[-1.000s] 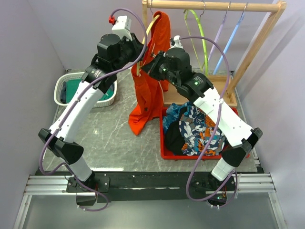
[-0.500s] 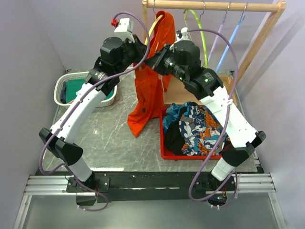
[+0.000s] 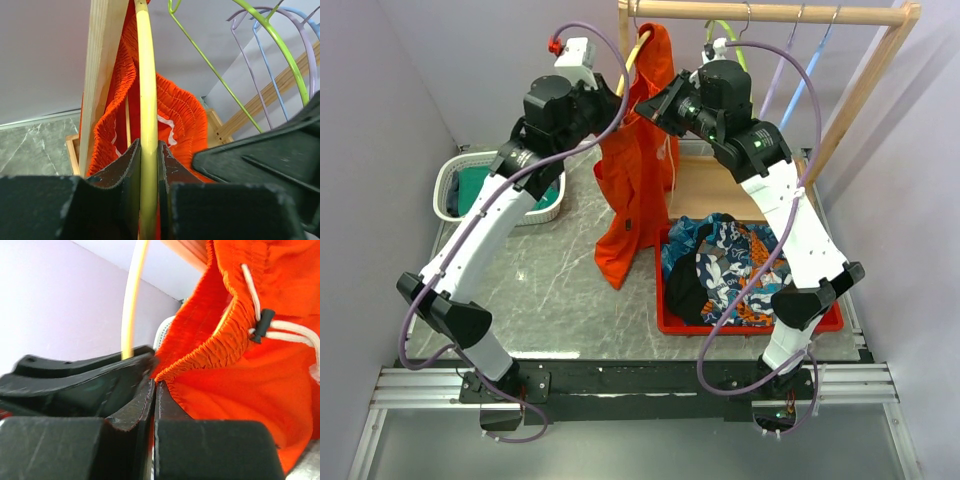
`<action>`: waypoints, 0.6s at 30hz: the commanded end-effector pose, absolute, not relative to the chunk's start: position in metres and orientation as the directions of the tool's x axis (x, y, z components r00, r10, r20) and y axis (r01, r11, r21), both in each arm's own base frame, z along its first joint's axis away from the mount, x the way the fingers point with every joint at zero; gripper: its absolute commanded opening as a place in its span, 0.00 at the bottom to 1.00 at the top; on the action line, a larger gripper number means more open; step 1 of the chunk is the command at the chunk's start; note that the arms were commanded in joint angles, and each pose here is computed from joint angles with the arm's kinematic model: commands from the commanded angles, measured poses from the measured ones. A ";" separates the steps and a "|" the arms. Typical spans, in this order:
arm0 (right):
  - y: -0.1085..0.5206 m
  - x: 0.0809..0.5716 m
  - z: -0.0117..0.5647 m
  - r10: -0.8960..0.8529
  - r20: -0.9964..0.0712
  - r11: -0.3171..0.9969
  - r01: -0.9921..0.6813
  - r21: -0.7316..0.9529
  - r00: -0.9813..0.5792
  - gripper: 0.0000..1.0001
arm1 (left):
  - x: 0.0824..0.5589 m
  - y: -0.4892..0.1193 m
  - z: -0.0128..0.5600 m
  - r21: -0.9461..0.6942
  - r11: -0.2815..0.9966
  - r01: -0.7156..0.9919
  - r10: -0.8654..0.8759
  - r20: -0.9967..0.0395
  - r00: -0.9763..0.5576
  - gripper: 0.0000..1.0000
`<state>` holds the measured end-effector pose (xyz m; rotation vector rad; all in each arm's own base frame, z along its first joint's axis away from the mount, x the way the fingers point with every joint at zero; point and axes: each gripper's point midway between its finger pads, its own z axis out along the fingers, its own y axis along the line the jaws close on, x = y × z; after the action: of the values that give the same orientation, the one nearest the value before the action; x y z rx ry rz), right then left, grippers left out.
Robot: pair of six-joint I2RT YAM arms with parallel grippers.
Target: Place the shorts on the hanger
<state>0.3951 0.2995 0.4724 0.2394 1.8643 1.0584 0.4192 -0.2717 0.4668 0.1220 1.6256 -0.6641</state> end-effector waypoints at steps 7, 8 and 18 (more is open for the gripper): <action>0.296 0.407 0.483 0.571 -0.682 0.618 -0.308 0.724 -0.457 0.00 | 0.376 -0.255 0.487 -0.366 0.802 0.472 -0.254 -0.924 -0.285 0.33; 0.296 0.406 0.483 0.571 -0.681 0.615 -0.309 0.725 -0.459 0.00 | 0.374 -0.252 0.493 -0.365 0.799 0.478 -0.263 -0.927 -0.269 0.42; 0.294 0.412 0.495 0.580 -0.687 0.608 -0.328 0.723 -0.437 0.00 | 0.364 -0.241 0.517 -0.369 0.797 0.478 -0.302 -0.929 -0.214 0.63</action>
<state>0.4075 0.3008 0.4560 0.2291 1.8695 1.0123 0.3844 -0.2536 0.4796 0.1643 1.7322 -0.6836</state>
